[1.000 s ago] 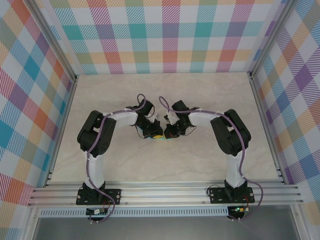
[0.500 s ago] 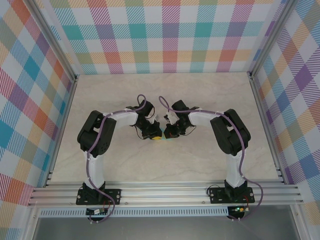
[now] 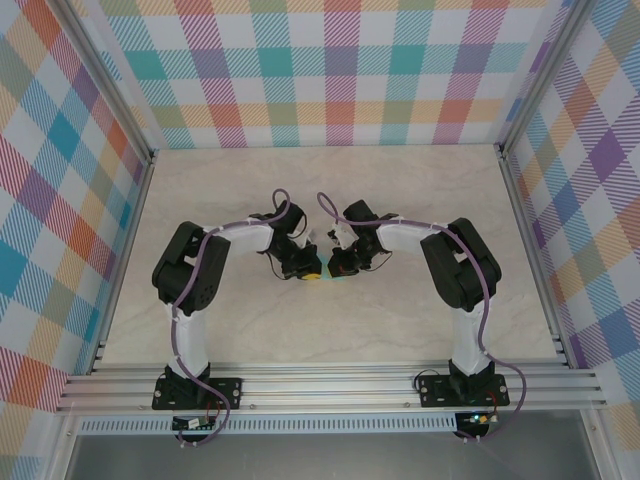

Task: Fold a paper plane with a square sheet of paper (fold left side to right side)
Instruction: Third fold the triangle at the center of the table.

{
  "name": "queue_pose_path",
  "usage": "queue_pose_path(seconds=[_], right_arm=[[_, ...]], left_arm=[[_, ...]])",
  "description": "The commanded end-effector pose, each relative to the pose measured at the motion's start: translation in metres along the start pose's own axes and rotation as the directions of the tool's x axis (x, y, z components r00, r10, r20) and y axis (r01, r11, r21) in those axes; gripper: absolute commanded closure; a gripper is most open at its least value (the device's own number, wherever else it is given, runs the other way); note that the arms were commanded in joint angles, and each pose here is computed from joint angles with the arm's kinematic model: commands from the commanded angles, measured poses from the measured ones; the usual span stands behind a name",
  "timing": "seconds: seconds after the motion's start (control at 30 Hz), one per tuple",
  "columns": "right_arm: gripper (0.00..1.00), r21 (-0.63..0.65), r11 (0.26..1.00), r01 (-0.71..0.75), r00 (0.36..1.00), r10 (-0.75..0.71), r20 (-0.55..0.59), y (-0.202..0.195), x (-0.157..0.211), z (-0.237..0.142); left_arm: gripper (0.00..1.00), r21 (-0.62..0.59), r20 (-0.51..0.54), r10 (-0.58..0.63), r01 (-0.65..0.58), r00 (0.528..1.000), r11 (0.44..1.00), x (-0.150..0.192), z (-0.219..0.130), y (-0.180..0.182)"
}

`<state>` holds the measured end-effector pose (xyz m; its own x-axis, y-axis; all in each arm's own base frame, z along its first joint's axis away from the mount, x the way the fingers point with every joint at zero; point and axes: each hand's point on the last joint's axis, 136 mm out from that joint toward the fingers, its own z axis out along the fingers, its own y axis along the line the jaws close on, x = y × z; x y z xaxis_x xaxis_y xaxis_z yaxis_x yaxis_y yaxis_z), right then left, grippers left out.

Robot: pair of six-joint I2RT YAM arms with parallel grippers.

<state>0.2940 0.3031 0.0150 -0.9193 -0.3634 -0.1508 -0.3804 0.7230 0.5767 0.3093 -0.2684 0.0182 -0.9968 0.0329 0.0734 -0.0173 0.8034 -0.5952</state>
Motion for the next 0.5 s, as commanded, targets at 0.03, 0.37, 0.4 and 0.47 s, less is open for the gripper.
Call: queue_pose_path(seconds=[0.03, 0.37, 0.4, 0.47], right_arm=[[1.0, 0.148, 0.987, -0.063, 0.988, 0.082, -0.13, -0.041, 0.04, 0.018], [1.0, 0.147, 0.987, -0.061, 0.988, 0.081, -0.131, -0.041, 0.039, 0.017], [1.0, 0.147, 0.987, -0.061, 0.988, 0.08, -0.13, -0.041, 0.039, 0.018], [1.0, 0.146, 0.987, -0.061, 0.988, 0.08, -0.131, -0.041, 0.038, 0.018]], left_arm=[[0.94, -0.163, -0.006, -0.09, 0.088, 0.996, 0.983, 0.015, -0.019, 0.058], [0.94, -0.15, 0.039, -0.113, 0.118, 0.993, 0.982, 0.018, -0.048, 0.074], [0.94, -0.133, 0.052, -0.105, 0.111, 0.993, 0.985, 0.017, -0.052, 0.068], [0.94, -0.085, 0.069, -0.093, 0.098, 0.993, 0.992, 0.013, -0.059, 0.053]])
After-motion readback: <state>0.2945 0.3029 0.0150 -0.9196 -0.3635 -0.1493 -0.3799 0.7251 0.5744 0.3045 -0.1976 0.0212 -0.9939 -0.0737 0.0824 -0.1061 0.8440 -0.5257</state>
